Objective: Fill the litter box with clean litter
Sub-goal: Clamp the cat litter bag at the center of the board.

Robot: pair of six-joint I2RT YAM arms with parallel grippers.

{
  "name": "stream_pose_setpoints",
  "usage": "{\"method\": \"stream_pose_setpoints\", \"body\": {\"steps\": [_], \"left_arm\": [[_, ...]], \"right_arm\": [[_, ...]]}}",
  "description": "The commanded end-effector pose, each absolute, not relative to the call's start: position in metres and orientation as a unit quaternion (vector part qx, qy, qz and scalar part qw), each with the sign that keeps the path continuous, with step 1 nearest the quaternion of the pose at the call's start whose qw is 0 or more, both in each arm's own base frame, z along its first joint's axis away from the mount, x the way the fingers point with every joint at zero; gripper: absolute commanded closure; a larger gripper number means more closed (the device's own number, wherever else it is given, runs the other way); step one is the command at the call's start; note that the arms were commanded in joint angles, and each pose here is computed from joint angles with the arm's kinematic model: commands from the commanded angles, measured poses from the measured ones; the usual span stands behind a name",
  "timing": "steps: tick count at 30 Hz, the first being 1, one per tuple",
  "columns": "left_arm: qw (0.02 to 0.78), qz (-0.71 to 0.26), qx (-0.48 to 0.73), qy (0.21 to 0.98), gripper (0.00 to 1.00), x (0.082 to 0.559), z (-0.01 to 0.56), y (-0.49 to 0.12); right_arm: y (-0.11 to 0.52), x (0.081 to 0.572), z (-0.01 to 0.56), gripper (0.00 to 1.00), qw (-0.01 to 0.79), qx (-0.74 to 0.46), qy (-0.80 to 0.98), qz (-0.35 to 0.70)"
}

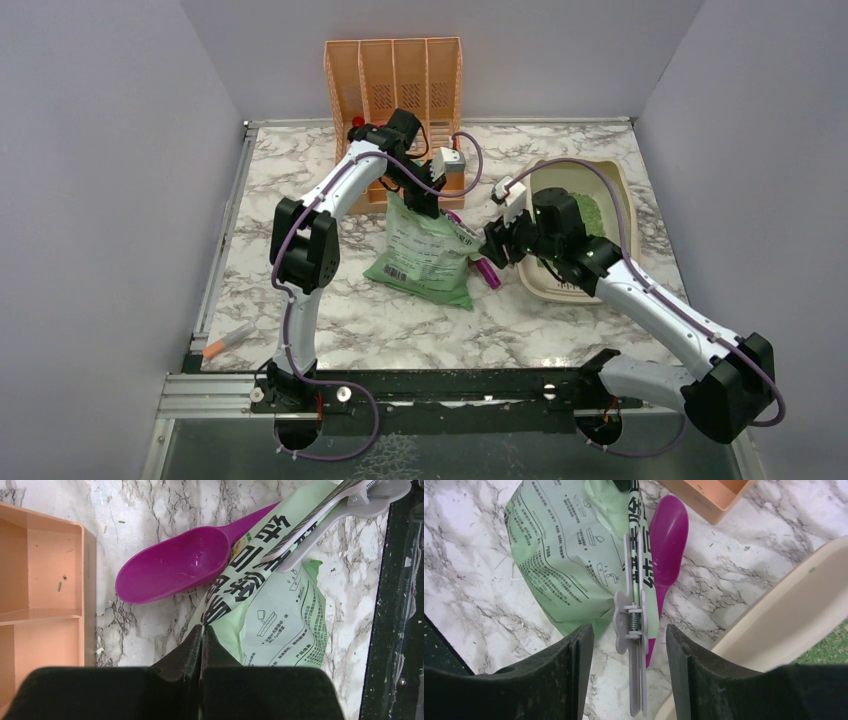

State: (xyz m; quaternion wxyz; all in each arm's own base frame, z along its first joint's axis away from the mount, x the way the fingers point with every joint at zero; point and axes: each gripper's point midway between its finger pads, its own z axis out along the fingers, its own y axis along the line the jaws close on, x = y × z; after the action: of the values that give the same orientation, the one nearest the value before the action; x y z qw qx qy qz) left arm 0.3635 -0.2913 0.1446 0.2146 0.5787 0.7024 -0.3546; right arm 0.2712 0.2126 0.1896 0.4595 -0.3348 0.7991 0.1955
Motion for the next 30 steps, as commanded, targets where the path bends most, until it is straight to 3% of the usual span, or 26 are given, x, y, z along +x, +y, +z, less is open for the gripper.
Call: {"method": "stream_pose_setpoints", "body": {"steps": [1, 15, 22, 30], "left_arm": [[0.231, -0.375, 0.585, 0.681, 1.00, 0.359, 0.161, -0.296], [0.233, -0.380, 0.582, 0.680, 1.00, 0.359, 0.164, -0.295], [0.234, -0.382, 0.582, 0.679, 1.00, 0.359, 0.166, -0.295], [0.238, -0.385, 0.581, 0.676, 1.00, 0.359, 0.170, -0.297]], "right_arm": [[0.226, 0.272, 0.190, 0.44, 0.455, -0.373, 0.780, 0.215], [0.237, 0.276, 0.194, 0.90, 0.480, -0.398, 0.748, 0.228], [0.250, 0.297, 0.173, 0.91, 0.442, -0.417, 0.764, 0.218], [0.250, 0.316, 0.173, 0.89, 0.458, -0.408, 0.766, 0.192]]}}
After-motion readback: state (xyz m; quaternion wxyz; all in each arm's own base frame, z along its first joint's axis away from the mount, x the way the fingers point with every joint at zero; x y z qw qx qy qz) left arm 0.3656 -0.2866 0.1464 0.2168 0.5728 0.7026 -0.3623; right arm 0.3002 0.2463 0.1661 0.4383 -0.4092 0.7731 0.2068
